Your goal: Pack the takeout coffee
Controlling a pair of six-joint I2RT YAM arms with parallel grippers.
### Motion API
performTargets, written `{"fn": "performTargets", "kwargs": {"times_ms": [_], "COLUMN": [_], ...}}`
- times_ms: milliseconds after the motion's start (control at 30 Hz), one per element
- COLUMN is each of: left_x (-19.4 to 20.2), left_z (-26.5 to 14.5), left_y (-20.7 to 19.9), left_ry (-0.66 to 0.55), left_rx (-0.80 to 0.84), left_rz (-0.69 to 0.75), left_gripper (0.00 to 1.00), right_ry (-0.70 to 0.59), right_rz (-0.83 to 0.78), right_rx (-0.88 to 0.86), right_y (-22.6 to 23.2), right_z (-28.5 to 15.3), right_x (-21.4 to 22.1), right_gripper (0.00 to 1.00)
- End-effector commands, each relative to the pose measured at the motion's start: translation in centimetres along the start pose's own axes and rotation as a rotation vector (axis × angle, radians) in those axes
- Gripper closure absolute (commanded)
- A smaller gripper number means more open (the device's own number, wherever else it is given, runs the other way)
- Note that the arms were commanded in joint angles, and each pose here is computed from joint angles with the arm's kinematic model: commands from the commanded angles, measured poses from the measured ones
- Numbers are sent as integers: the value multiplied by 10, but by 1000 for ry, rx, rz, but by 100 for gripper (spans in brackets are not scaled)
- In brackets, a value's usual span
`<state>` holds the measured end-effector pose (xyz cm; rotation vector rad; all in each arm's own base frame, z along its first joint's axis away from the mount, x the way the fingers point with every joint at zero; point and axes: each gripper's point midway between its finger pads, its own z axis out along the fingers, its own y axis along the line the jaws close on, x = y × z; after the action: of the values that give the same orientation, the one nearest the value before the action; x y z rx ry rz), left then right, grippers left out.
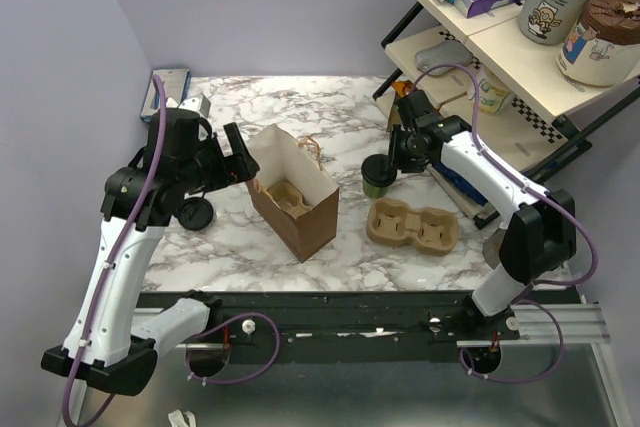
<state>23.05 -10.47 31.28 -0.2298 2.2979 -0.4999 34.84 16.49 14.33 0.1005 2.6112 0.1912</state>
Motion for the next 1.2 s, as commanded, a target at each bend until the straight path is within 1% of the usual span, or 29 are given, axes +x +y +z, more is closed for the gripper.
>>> {"fn": "performTargets", "kwargs": {"times_ms": [0,67,167,267,367,433,800,900,933,1000,1033,1167], "left_x": [-5,-3,-3,-2,0,1,1,1,2,2,1,2], "left_z": [-2,-1,-1,-1,1,3,5,3,3,2,2,1], "left_y": [16,19,21,24,26,26,30,33,35,35,36,39], "left_ry": [-51,-50,-52,-53,-46,-38,-30,-36,-35,-39,-42,-50], "left_rx": [-77,-89,-95,-106,-114,-117,-132,-144,-152,-153,-152,-166], "left_rz": [-33,-39,-40,-41,-40,-41,-41,-42,-42,-43,-43,-44], "left_gripper": [1,1,1,1,1,1,1,1,1,1,1,1], "right_ry": [4,7,21,21,28,36,104,113,115,114,105,65], "right_rz": [-1,6,5,8,5,-4,-24,-30,-31,-34,-33,-41], "right_rx": [10,17,13,17,26,31,75,97,113,122,122,105], "right_y": [1,1,3,3,1,1,-8,-11,-13,-15,-15,-12], "right_z": [2,7,11,12,15,16,28,28,29,29,27,19], "right_x": [-5,-6,-4,-4,-4,-3,10,11,11,10,8,-2], "right_gripper": [53,56,56,60,60,63,73,79,83,88,99,99]}}
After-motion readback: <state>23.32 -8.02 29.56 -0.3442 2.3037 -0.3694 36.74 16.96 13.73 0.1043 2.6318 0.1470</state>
